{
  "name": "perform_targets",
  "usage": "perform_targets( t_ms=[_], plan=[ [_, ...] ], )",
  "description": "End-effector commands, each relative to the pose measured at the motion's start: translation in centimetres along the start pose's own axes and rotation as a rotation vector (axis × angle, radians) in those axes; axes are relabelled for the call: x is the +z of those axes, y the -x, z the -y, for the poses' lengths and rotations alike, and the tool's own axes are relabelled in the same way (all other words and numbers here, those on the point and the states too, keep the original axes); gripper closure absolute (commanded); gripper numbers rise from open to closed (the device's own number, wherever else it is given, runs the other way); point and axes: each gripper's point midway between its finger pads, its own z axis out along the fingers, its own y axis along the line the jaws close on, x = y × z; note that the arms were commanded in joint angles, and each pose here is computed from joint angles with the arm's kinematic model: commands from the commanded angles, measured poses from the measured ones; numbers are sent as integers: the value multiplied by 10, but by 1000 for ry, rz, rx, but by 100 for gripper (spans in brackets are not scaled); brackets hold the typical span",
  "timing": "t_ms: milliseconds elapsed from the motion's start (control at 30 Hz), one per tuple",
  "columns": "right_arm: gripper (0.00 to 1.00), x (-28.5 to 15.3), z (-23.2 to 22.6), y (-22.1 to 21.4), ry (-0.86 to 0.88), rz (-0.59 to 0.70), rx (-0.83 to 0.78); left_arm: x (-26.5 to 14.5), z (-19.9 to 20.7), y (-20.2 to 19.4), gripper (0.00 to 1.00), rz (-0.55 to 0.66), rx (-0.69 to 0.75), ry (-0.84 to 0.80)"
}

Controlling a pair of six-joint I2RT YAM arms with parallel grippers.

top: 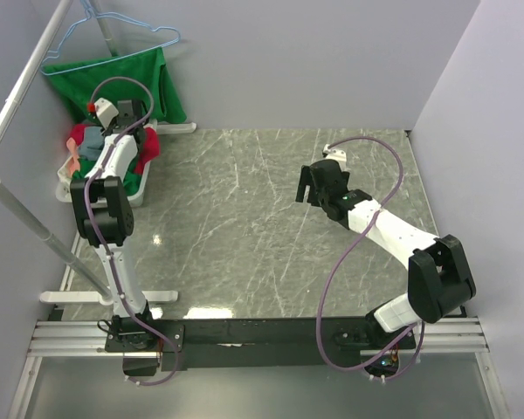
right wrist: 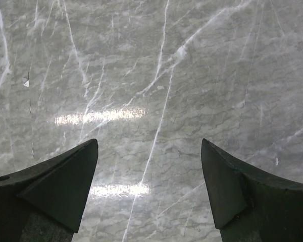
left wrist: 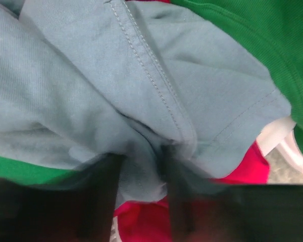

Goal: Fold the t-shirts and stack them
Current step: Grab the tshirt from the pile

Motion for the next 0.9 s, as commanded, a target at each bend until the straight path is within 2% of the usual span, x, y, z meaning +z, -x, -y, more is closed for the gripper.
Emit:
perform_targets(
  t_ms=[0,67,267,300,567,733,867],
  plan=[
    [12,-4,-7,22,3,52,20,-6,8,9,85,-1,-11,-37],
    [12,-5,-7,21,6,50,21,-9,5,11,99,-7,-20,-29],
    [12,-11,-4,24,5,67,46,-45,9,16,99,0,-15,-86],
    [12,-13,-5,25,8,72,51,-62,13,27,99,24,-22,-109],
    [12,-42,11,60,-26,167,106,-192,48,30,99,117,17,-253],
    [11,-61,39,83,-61,223,178,-283,67,29,99,184,49,-381],
    [11,-81,67,98,-73,269,255,-357,73,50,99,304,67,-459]
  ],
)
